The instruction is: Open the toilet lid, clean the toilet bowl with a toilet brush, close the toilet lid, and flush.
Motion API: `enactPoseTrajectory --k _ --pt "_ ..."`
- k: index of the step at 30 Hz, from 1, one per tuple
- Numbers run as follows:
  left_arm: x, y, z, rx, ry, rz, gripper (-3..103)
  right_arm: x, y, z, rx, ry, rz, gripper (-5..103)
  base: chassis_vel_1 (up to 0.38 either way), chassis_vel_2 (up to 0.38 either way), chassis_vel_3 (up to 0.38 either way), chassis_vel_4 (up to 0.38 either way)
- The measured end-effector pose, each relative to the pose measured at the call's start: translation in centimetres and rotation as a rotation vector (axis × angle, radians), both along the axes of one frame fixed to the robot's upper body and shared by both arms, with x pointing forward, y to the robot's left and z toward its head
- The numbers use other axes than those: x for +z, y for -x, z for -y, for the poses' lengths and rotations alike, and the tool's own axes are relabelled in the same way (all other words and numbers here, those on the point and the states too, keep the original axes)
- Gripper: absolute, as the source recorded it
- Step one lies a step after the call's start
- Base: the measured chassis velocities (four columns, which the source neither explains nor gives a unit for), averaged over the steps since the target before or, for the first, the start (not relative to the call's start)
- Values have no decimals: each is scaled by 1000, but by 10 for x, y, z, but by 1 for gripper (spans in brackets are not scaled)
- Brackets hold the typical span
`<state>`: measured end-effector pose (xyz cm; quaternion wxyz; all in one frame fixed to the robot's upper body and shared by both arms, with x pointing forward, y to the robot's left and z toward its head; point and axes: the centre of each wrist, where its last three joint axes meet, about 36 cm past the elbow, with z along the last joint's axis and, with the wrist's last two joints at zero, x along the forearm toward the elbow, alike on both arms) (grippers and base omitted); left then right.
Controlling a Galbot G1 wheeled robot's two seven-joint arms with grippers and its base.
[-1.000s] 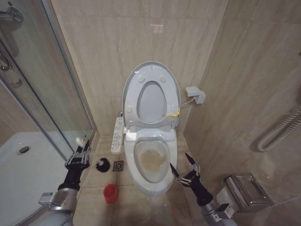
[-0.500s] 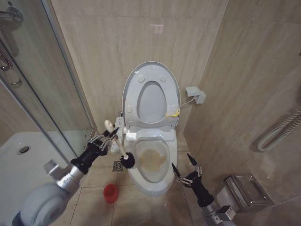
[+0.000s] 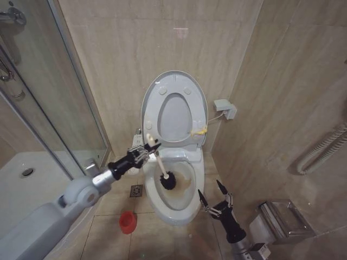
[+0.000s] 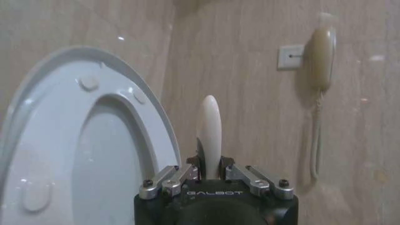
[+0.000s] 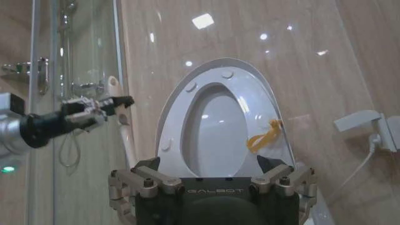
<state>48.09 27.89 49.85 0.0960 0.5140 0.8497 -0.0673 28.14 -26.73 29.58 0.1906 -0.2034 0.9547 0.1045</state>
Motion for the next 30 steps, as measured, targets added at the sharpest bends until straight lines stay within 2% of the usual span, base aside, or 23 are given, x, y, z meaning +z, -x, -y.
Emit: enactPoseTrajectory --k 2,4,8,12,15,19,21,23,30 --pt "-9 -24 5 -33 -24 9 19 -3 2 -2 -10 -8 -8 100 0 0 0 0" --pt "-12 -32 8 -42 -33 11 19 -4 3 -3 -14 -11 -11 100 0 0 0 0" --pt "-38 -71 33 -103 -96 16 19 -11 8 -5 -36 -19 -23 100 0 0 0 0" --pt "-54 -84 46 -124 -130 20 19 -13 8 -5 -42 -23 -25 100 0 0 0 0" --pt "-82 -98 67 -138 -185 24 19 -15 5 -5 -46 -24 -26 100 0 0 0 0" --pt "-98 -106 81 -135 -208 47 19 -18 2 -4 -47 -25 -27 100 0 0 0 0" --pt "-113 -116 94 -126 -233 83 19 -20 1 -3 -45 -23 -28 100 0 0 0 0" --pt "-117 -118 97 -123 -235 85 19 -21 0 -2 -44 -23 -28 100 0 0 0 0" --pt "-161 -128 114 -70 -243 58 19 -23 -5 -2 -32 -22 -23 100 0 0 0 0"
